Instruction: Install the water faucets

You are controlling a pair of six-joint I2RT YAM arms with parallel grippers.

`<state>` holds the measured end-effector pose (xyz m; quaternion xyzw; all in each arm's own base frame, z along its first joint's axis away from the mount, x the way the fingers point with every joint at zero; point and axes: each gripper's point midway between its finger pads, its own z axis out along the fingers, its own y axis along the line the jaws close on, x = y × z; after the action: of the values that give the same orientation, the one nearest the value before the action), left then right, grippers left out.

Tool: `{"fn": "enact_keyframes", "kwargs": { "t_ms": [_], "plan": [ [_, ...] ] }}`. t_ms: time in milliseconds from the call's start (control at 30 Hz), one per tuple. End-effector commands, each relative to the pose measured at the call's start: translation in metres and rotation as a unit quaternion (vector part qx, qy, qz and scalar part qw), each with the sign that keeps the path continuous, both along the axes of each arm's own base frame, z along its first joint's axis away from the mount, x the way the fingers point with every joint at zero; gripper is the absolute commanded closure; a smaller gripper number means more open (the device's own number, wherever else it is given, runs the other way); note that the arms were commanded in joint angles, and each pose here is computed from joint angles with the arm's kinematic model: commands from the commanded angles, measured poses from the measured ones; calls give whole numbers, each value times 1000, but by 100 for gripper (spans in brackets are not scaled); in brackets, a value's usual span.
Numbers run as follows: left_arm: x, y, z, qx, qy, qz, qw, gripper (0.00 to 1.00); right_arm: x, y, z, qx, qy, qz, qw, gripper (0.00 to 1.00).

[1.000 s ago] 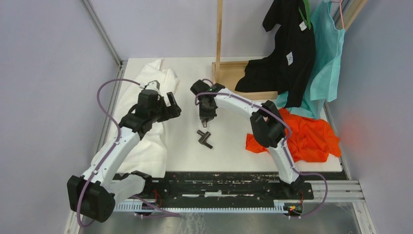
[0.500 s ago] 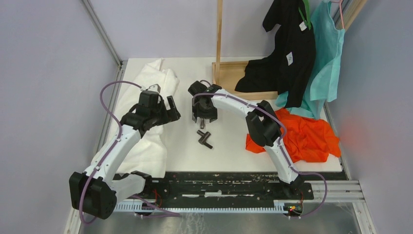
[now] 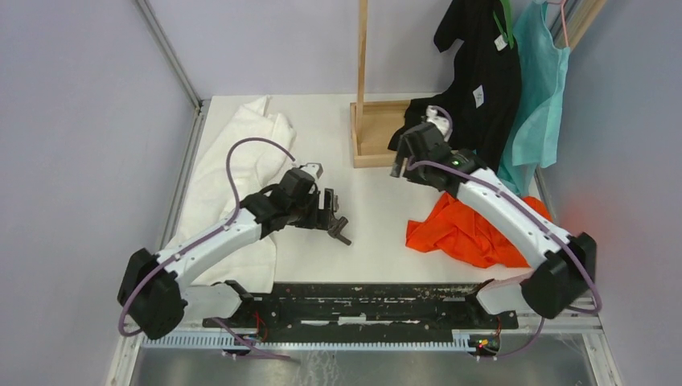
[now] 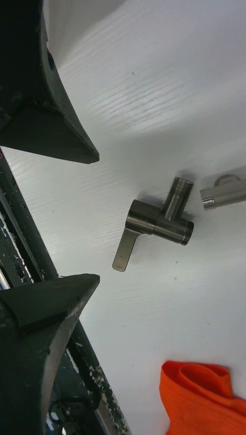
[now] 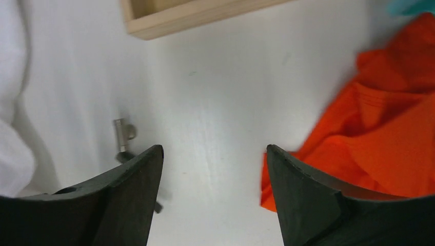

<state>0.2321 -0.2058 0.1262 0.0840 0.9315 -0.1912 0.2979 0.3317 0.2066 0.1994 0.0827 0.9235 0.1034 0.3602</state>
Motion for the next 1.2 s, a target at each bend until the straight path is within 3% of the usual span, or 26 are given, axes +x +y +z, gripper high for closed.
{"fn": "enact_keyframes", "kwargs": {
  "t_ms": [0, 500, 633, 833, 1167],
  "plan": [
    [9, -15, -16, -6, 1, 35, 999, 17, -22, -58, -21, -28, -19, -57, 998, 20],
    [11, -55, -86, 4, 59, -17, 998, 46, -63, -91, -55, -52, 27, -72, 996, 20],
    [-9, -84, -84, -39, 79, -41, 995, 47, -67, -96, -54, -57, 24, -76, 995, 20],
    [-27, -128, -40, -105, 72, -84, 988, 43, -70, -96, -53, -51, 24, -69, 996, 20],
    [-14, -82, -8, -40, 19, -38, 998, 35, -78, -21, -58, 87, 59, 42, 994, 21]
  ]
}}
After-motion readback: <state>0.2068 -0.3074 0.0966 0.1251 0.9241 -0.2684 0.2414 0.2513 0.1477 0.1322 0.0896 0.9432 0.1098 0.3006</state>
